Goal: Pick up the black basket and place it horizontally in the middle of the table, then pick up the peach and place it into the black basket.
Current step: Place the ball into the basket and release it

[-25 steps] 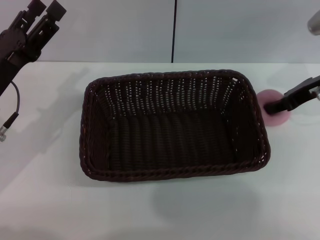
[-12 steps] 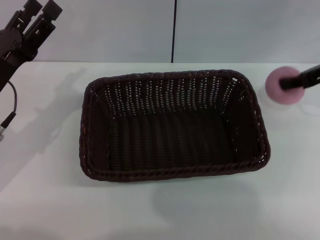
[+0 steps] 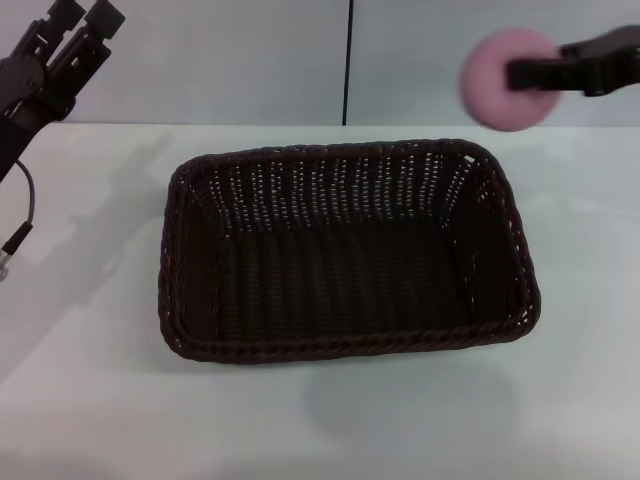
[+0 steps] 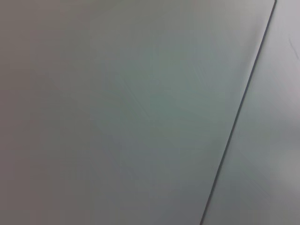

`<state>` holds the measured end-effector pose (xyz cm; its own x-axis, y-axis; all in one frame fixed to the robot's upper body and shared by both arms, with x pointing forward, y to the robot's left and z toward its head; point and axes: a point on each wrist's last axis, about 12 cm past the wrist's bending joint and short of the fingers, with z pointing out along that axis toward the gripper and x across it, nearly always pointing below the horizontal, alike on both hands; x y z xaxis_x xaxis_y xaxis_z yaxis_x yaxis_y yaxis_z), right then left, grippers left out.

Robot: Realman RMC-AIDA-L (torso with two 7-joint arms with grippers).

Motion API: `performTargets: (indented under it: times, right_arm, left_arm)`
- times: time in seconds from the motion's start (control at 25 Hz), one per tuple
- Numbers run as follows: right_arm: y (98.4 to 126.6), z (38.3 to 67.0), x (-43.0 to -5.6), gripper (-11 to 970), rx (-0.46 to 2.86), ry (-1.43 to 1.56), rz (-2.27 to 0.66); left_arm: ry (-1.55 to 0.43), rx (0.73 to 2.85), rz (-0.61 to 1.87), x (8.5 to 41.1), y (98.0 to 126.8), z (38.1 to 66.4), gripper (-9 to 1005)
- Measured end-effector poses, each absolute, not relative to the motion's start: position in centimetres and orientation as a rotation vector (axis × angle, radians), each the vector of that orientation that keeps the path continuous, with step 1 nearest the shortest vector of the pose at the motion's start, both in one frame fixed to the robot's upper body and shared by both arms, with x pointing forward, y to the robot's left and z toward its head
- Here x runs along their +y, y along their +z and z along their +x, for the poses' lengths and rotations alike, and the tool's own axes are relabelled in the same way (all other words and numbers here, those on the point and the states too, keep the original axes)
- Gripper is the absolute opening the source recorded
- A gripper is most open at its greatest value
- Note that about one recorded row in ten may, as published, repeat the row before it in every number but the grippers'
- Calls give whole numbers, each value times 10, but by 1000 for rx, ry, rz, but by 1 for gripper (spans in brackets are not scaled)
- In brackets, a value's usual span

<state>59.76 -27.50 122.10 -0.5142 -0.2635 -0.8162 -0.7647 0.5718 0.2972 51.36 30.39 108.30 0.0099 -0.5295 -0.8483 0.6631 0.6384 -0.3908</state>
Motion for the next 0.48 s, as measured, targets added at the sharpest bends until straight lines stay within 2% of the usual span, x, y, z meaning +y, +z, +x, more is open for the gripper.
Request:
performTargets:
  times: [0.16, 0.32, 0.48]
  right_arm:
    - [1211, 602, -239, 174, 2076, 907, -967]
    - [1193, 608, -209, 206, 2113, 932, -1055]
    - [1185, 609, -199, 238, 2132, 949, -1078]
  left_arm:
    - [-936, 1251, 130, 303, 1083, 513, 742]
    - [-936, 1253, 128, 304, 1082, 513, 740]
    - [-937, 1256, 119, 304, 1080, 510, 737]
